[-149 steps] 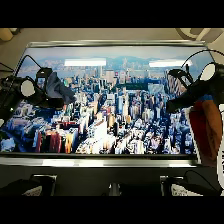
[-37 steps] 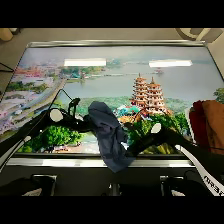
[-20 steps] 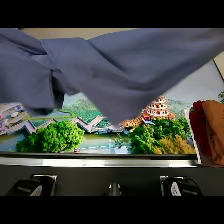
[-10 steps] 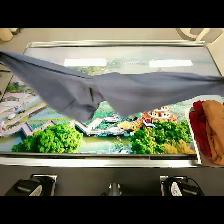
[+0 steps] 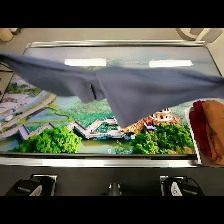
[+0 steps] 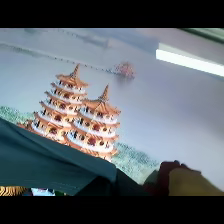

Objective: Fold the shirts.

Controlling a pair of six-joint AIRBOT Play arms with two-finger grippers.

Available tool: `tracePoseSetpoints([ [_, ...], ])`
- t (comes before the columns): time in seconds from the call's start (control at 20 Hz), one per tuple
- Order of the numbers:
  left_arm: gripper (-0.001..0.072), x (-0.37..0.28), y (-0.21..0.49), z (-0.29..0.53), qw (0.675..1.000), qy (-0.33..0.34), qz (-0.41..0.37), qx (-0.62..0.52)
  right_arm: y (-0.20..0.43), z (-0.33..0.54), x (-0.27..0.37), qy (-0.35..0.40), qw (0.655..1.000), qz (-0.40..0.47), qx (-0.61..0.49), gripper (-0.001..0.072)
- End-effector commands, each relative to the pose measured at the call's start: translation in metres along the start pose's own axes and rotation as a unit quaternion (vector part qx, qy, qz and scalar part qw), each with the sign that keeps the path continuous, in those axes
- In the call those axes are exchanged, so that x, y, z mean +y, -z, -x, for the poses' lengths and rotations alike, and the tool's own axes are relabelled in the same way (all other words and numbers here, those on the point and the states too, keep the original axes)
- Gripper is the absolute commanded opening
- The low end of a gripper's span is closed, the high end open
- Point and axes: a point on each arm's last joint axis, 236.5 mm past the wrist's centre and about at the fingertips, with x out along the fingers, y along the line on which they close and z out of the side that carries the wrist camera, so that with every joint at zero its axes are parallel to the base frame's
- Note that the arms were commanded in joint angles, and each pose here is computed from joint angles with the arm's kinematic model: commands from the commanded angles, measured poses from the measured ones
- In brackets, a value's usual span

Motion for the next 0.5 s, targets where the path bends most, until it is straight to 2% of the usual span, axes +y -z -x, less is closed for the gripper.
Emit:
tracePoseSetpoints([
  [0.0,0.0022,0.004,0.099,-0.013,0.987,-0.004,0.007,0.162,0.076,-0.023,0.025,-0.06,0.989,-0.004,0.138,0.0019],
  [0.2,0.0021,-0.048,0.217,-0.064,0.966,0.088,0.064,0.236,0.181,-0.111,0.05,-0.098,0.966,-0.048,0.234,0.0019],
  [0.3,0.0022,-0.07,0.248,-0.083,0.963,0.118,0.088,0.224,0.2,-0.159,0.041,-0.07,0.973,-0.063,0.209,0.002],
  [0.45,0.0022,-0.083,0.273,-0.101,0.963,0.126,0.082,0.225,0.201,-0.216,0.024,-0.044,0.978,-0.092,0.181,0.002],
])
